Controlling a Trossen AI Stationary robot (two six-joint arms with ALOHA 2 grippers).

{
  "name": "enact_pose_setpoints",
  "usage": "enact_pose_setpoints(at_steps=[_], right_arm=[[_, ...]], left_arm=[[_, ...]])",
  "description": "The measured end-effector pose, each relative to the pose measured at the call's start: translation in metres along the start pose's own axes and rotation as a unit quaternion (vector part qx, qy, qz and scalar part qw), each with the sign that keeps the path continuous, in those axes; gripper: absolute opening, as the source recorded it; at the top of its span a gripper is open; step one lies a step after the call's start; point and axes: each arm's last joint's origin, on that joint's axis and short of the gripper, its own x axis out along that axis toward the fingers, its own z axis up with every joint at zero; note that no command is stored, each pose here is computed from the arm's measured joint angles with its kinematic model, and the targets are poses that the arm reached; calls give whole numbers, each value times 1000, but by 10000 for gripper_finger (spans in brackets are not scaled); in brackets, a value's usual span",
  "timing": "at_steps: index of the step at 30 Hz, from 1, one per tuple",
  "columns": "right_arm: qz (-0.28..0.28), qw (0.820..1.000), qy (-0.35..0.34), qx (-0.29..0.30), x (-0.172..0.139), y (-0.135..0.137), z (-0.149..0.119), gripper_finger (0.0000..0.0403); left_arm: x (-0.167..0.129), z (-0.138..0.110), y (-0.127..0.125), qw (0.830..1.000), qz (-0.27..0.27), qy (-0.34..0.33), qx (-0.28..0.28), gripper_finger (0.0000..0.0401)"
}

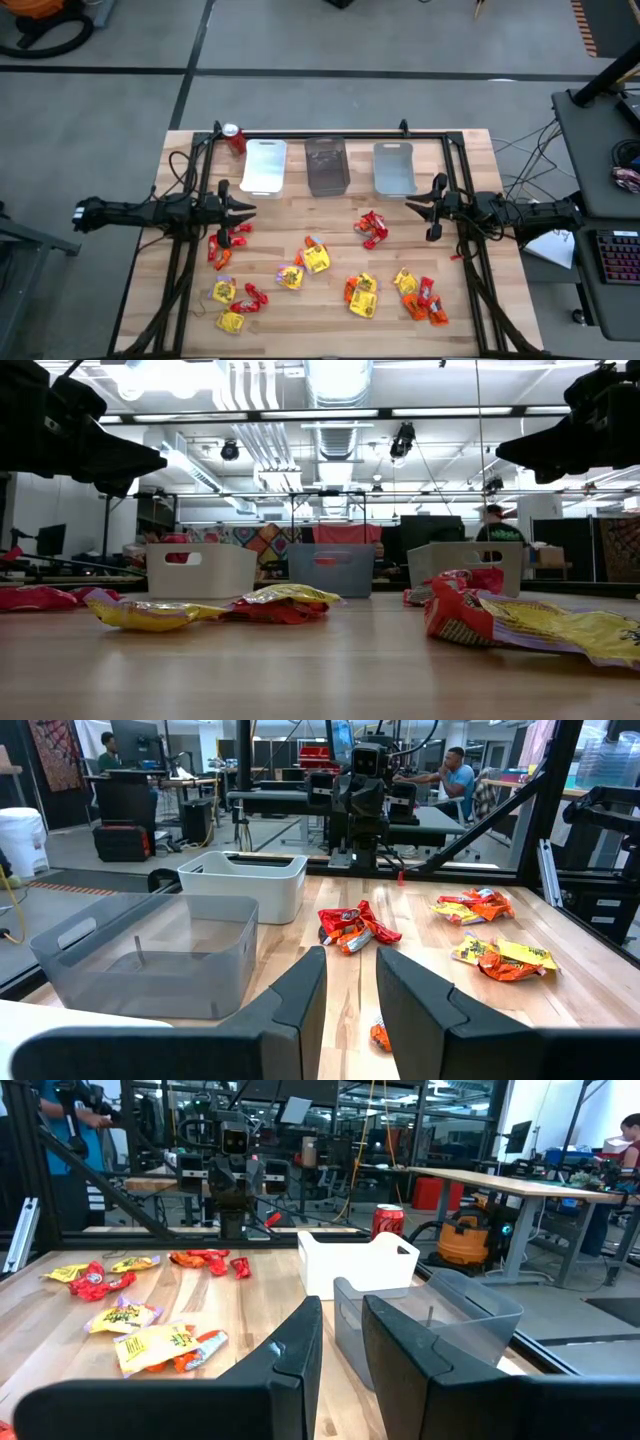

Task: Sort candy

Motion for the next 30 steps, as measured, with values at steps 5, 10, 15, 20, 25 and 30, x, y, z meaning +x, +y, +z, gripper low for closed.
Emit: enact_pose_setpoints(at_steps=[5, 10, 15, 20, 25, 30], right_arm=[[0, 1000, 0, 0, 0, 0, 0, 68], [0, 1000, 0, 0, 0, 0, 0, 68], [0, 1000, 0, 0, 0, 0, 0, 68], [0, 1000, 0, 0, 0, 0, 0, 68], [0, 1000, 0, 0, 0, 0, 0, 68], [0, 1000, 0, 0, 0, 0, 0, 68]], left_arm=[[0, 0, 0, 1000, 0, 0, 0, 76], [0, 0, 0, 1000, 0, 0, 0, 76], [0, 0, 0, 1000, 0, 0, 0, 76], [0, 0, 0, 1000, 0, 0, 0, 76], [0, 0, 0, 1000, 0, 0, 0, 76], [-1, 10, -1, 994, -19, -51, -94, 76]])
